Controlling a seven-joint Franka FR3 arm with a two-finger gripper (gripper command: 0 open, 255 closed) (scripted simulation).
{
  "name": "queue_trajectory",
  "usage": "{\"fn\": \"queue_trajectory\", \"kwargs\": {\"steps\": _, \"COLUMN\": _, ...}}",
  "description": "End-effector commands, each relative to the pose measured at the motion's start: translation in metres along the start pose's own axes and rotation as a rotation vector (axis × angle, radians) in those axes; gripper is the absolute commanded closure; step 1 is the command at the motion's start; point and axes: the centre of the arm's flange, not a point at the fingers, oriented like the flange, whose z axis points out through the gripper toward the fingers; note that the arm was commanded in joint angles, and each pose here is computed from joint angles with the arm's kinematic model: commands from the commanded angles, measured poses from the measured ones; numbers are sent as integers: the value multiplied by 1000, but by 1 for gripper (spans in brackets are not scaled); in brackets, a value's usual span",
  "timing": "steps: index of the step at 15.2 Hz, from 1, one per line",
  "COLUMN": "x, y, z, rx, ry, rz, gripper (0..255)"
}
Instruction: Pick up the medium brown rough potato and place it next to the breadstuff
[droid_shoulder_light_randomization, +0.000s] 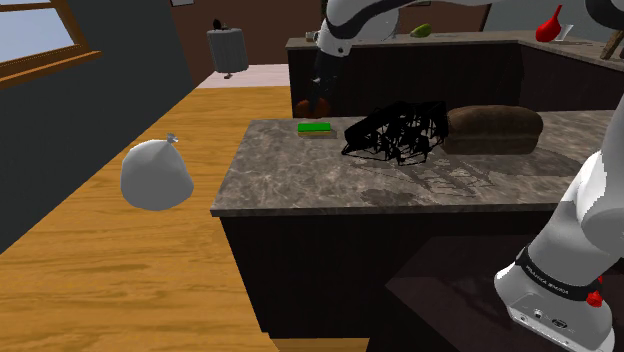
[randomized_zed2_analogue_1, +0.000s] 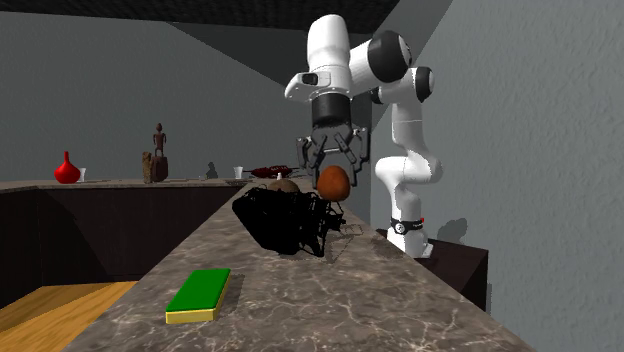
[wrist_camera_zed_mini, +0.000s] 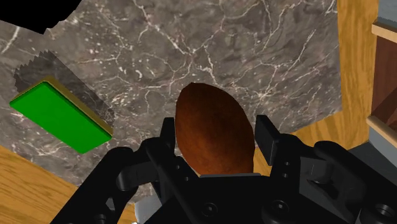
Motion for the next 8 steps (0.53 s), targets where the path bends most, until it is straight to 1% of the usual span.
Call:
{"fn": "queue_trajectory", "kwargs": {"steps": 1, "x": 2, "y": -2, "z": -10, "rx": 0, "ry": 0, "rz": 0, "gripper": 255}}
{"fn": "queue_trajectory", "kwargs": {"steps": 8, "x": 12, "y": -7, "z": -46, "rx": 0, "ry": 0, "rz": 0, "gripper": 255}}
